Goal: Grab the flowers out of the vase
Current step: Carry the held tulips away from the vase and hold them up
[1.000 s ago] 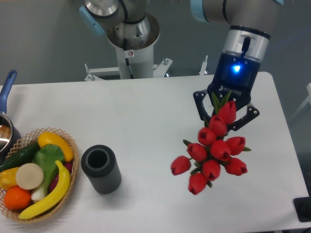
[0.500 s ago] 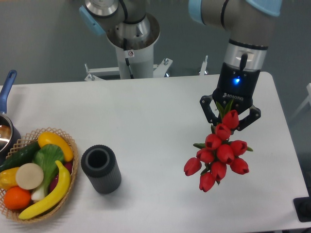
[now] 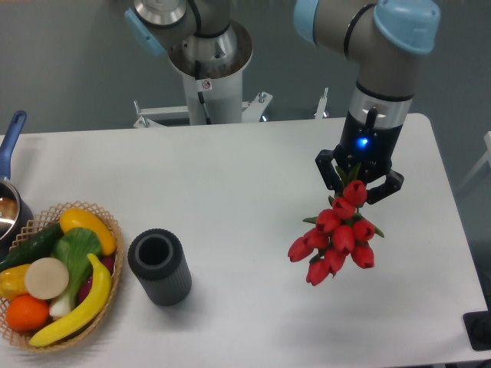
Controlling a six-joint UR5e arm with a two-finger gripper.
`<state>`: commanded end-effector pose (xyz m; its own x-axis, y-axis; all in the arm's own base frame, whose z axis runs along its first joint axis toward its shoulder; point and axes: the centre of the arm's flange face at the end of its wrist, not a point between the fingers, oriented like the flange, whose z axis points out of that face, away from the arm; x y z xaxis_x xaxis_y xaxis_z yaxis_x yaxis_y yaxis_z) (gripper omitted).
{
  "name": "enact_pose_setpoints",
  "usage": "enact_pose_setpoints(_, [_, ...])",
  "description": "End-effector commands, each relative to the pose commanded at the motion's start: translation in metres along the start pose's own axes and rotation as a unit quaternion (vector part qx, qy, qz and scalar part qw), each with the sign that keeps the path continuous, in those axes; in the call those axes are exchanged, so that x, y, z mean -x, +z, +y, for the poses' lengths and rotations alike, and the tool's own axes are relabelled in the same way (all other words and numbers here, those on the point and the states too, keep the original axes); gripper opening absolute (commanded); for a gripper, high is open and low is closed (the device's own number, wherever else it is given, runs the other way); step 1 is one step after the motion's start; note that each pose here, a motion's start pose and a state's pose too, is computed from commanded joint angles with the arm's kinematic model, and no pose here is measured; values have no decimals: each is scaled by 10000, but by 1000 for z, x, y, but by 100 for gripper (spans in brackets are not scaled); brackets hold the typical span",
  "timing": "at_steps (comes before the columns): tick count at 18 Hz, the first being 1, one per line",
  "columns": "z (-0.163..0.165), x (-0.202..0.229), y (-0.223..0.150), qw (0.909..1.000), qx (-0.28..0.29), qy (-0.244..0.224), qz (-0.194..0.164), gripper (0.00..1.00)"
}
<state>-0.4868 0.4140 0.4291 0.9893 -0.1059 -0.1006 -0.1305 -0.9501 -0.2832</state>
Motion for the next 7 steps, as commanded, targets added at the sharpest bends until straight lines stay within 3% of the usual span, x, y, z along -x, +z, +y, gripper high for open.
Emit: enact_pose_setpoints(7, [5, -2, 35, 9963, 806, 210, 226, 0])
